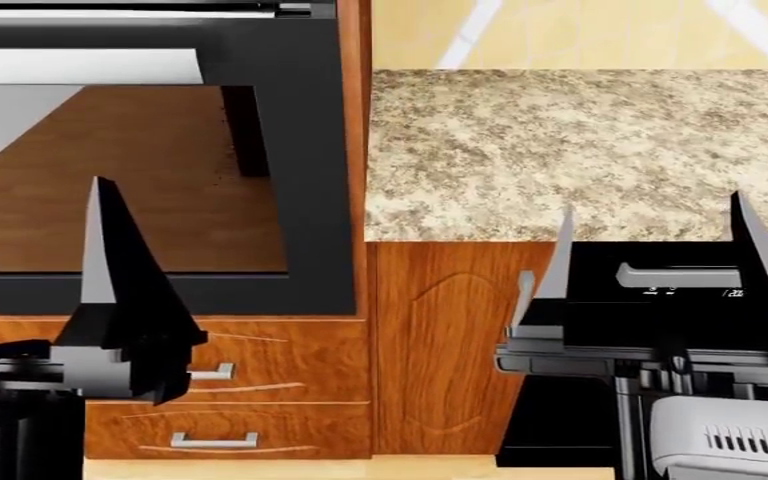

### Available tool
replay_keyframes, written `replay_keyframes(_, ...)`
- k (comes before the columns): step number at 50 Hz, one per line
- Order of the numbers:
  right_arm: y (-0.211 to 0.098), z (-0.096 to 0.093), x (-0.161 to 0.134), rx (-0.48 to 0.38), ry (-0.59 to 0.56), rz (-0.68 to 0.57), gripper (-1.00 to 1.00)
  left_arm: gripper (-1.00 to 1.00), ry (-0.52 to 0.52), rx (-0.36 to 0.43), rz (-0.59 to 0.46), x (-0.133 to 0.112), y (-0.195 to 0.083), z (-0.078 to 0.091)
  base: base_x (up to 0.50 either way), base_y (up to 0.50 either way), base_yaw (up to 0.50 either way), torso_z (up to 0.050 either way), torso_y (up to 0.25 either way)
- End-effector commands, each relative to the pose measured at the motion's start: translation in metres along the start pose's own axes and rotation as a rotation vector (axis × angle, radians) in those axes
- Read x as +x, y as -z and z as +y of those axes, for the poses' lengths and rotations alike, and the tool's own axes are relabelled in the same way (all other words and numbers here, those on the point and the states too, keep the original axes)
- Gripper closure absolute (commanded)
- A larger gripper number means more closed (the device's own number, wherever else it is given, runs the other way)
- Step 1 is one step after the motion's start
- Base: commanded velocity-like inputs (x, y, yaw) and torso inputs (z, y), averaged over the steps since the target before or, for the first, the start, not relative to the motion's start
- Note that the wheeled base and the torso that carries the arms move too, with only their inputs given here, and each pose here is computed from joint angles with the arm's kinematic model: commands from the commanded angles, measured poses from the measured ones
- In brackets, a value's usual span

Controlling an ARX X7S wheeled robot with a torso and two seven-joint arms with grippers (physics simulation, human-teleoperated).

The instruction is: Preheat the oven by turning the temperature knob.

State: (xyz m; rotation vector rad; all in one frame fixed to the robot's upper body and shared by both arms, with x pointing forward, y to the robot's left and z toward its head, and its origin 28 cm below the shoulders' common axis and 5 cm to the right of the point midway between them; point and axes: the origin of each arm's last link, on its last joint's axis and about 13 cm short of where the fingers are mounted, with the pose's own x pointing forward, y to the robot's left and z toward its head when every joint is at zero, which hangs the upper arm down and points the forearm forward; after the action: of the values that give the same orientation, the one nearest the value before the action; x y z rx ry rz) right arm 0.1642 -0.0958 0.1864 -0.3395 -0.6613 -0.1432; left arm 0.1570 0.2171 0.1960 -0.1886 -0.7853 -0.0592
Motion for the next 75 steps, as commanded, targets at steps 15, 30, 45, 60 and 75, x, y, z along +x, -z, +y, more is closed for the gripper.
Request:
replay_keyframes(15,-0.001,0.001,-0.002,0.022,-0.028,0.0,-1.0,-1.0,-0.011,0.011,-0.022,0.0,-0.007,-0.002,0.38,0.0,0.0,0.0,0.0)
replay_keyframes(30,0.0,0.002,-0.002,0.021,-0.03,0.007,-1.0,-1.0,-0.007,0.013,-0.017,0.0,-0.007,-0.002,0.41,0.0,0.0,0.0,0.0)
replay_keyframes(45,-0.003,0.001,-0.003,0.02,-0.033,0.003,-1.0,-1.0,-0.001,0.029,-0.016,0.001,-0.013,-0.004,0.0,0.0,0.0,0.0,0.0)
replay_keyframes(60,-0.012,-0.002,-0.005,0.032,-0.034,-0.024,-1.0,-1.0,0.048,0.121,-0.018,0.021,-0.041,-0.01,0.0,0.0,0.0,0.0,0.0)
replay_keyframes(75,-0.017,-0.003,-0.007,0.041,-0.039,-0.04,-1.0,-1.0,0.042,0.155,0.143,0.036,-0.063,-0.019,0.0,0.0,0.0,0.0,0.0)
